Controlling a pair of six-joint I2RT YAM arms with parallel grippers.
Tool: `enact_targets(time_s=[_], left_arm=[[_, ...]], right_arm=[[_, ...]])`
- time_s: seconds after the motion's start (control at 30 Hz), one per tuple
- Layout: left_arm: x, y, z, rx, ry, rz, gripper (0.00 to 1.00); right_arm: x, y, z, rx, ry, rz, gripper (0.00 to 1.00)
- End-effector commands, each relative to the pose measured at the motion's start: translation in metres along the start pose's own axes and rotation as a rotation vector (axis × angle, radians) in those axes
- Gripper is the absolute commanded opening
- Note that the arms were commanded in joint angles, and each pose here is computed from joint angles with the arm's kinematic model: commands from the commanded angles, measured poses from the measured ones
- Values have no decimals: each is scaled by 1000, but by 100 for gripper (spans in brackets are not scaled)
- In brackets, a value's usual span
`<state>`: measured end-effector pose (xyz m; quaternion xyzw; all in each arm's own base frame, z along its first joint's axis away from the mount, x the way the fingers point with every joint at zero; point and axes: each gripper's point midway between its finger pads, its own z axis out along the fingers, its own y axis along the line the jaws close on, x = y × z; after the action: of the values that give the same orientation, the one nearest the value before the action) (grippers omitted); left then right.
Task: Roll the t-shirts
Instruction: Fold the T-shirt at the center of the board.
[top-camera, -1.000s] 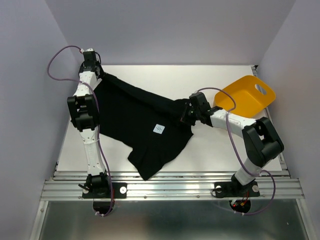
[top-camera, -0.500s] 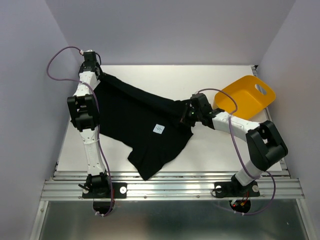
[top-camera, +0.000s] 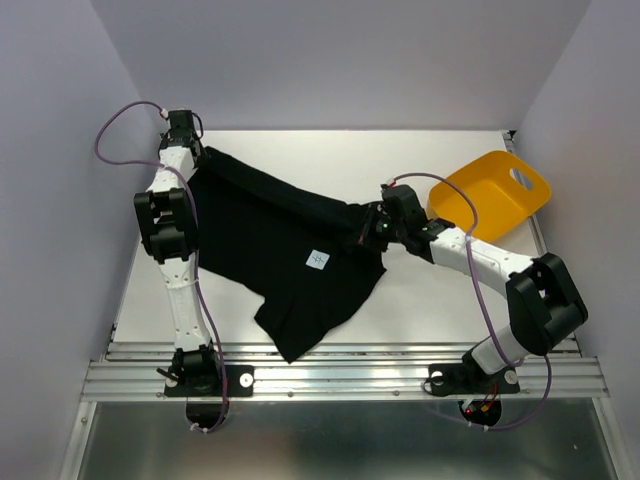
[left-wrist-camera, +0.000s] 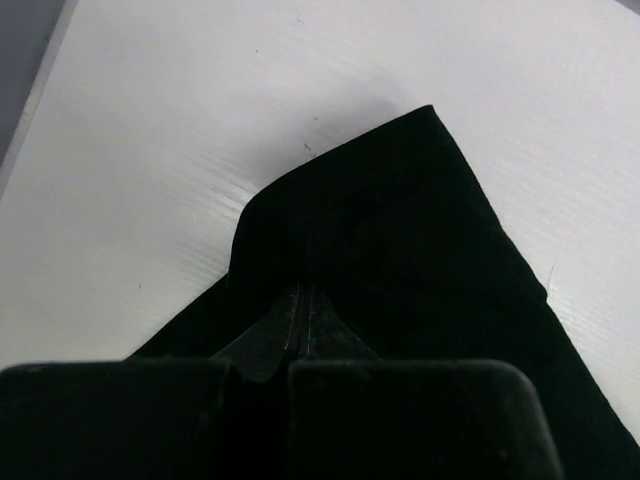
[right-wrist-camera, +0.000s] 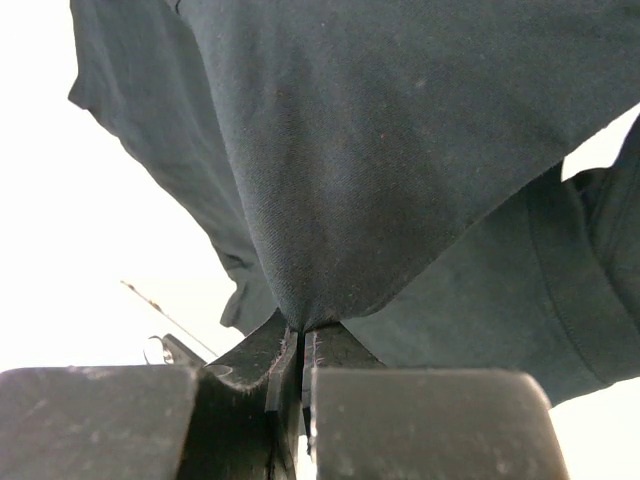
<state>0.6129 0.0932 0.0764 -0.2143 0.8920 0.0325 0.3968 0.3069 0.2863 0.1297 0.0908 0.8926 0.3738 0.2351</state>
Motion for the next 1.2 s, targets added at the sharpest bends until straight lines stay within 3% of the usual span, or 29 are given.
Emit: enact_targets(time_s=[0.0,0.4,0.47,0.57,0.6,0.63,0.7,0.77,1.0,1.17], left_arm=[[-46,10,-39,-29,-111,-16,0],[-24,20,-53,-69,-60,-60,0],[-18,22,-51,-76,-44,-60,11],[-12,24,-49,-87,-17,-56,19],[-11,25,-48,-91,-10,-53,25],[-11,25,-49,-92,-7,-52,44],[-14,24,-52,-91,-12,-50,62],[-20,20,-59,-74,-26,-54,71],[-42,-1,-92,-64,-96,-36,73],[-24,-30,-90,25,-56,-18,71]], right_arm=[[15,12,-4,-53,32,-40,1],[57,-27,7,40,102,-2,1],[62,-40,8,78,103,1,9],[69,-54,11,117,117,11,16],[70,-56,11,122,119,9,22],[69,-58,11,130,114,6,47],[67,-60,10,148,107,-1,52],[60,-61,6,175,77,-15,54],[26,-51,-15,231,-50,-95,55],[9,-47,-13,256,-113,-91,47]])
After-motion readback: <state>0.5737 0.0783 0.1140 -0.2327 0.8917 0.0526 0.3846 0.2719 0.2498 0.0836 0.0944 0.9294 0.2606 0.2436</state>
